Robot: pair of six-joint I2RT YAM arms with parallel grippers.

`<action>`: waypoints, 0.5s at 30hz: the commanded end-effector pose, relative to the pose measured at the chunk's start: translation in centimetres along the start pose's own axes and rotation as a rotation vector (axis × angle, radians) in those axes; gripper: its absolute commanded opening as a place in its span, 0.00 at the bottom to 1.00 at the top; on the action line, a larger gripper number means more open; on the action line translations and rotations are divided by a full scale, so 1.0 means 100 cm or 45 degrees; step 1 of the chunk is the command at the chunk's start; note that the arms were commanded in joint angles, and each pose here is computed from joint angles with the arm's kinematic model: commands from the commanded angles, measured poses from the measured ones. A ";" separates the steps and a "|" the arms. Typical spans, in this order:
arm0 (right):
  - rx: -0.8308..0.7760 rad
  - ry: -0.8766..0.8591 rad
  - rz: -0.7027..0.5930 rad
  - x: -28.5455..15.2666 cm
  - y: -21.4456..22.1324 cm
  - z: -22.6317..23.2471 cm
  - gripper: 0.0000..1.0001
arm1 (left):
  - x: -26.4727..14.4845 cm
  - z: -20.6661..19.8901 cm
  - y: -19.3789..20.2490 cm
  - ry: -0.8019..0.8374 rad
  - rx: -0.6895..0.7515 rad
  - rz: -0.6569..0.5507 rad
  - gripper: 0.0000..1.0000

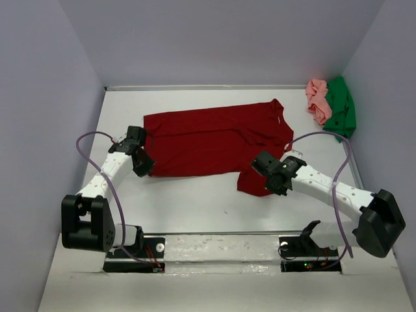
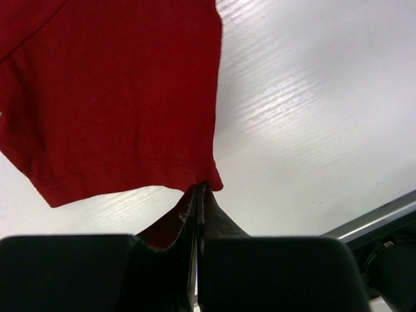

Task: Fold and stack the t-shirts
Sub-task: Fold the tshirt

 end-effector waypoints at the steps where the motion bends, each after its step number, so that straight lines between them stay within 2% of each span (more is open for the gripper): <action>1: 0.108 0.023 -0.100 -0.023 -0.012 -0.016 0.00 | -0.010 0.015 0.010 -0.094 -0.026 0.001 0.00; 5: 0.123 0.071 -0.180 -0.032 -0.019 -0.027 0.00 | -0.010 0.019 0.013 -0.115 -0.023 0.011 0.00; 8: 0.054 0.108 -0.243 -0.034 -0.026 -0.026 0.00 | -0.011 0.018 0.010 -0.112 -0.018 -0.004 0.00; 12: -0.072 0.022 -0.355 -0.041 -0.045 -0.001 0.00 | -0.009 0.010 0.000 -0.095 0.008 -0.011 0.00; 15: -0.142 0.013 -0.449 -0.048 -0.078 0.024 0.00 | -0.005 0.005 -0.010 -0.110 0.031 -0.007 0.00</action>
Point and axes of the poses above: each gripper's point midway between its finger pads, its own x axis out along the fingers, its own z axis along the line the jaws close on, y = z × x, the point moved 10 cm from there along -x, back along the fingers, and after that the axes turned 4 degrees about x, right-handed, at the moved point
